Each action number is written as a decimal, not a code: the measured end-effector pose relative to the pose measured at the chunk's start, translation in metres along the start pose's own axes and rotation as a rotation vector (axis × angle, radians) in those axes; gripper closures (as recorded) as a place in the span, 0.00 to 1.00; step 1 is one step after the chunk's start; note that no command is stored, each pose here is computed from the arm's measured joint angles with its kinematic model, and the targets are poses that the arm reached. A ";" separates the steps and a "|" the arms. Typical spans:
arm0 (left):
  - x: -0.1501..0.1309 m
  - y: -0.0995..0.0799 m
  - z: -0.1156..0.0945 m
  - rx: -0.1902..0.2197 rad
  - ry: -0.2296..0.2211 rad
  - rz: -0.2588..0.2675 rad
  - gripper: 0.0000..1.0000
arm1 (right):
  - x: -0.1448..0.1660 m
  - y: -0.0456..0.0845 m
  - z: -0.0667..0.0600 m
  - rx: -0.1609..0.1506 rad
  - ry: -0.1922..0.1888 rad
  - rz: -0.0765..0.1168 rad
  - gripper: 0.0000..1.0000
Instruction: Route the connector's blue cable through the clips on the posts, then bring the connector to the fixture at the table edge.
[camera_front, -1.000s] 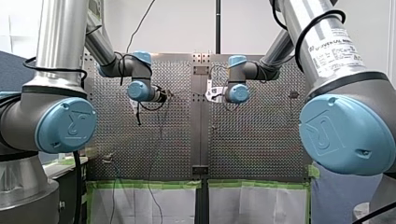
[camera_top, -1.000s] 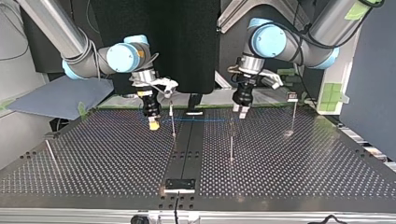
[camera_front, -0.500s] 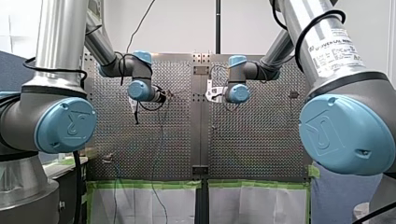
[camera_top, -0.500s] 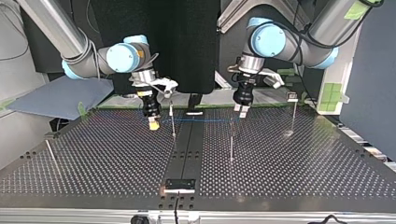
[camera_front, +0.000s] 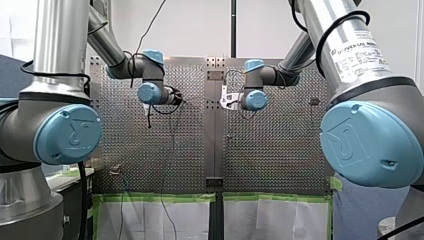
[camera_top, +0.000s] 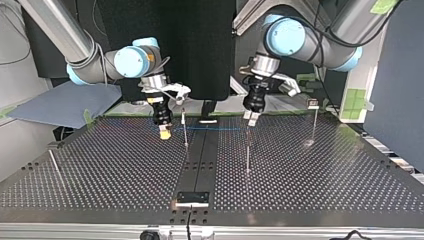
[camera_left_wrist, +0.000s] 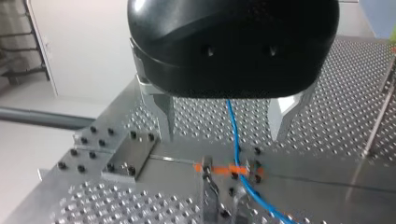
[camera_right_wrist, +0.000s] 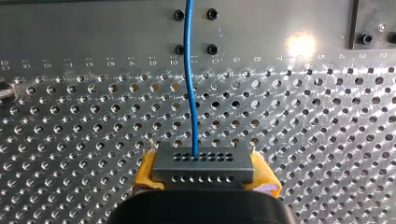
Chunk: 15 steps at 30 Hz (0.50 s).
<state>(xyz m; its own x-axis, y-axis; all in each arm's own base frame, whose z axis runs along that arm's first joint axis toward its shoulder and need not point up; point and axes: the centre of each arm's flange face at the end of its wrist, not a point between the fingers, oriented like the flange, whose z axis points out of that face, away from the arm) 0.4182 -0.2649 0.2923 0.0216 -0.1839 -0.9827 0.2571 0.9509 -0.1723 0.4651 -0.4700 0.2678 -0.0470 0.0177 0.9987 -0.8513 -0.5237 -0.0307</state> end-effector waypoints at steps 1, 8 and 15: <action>-0.001 -0.003 0.000 0.003 -0.006 0.000 0.00 | 0.000 0.000 0.000 0.000 0.001 0.000 1.00; -0.011 -0.026 0.007 0.012 -0.040 -0.005 0.00 | 0.000 0.001 0.000 0.007 0.000 0.000 1.00; -0.003 -0.048 0.014 0.005 0.000 0.030 0.00 | 0.000 0.001 0.000 0.008 -0.001 0.000 1.00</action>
<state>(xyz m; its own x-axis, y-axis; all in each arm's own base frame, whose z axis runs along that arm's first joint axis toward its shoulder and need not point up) 0.4192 -0.3136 0.3040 0.0295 -0.1553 -0.9874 0.2612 0.9547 -0.1423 0.4647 -0.4708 0.2677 -0.0464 0.0172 0.9988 -0.8470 -0.5308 -0.0302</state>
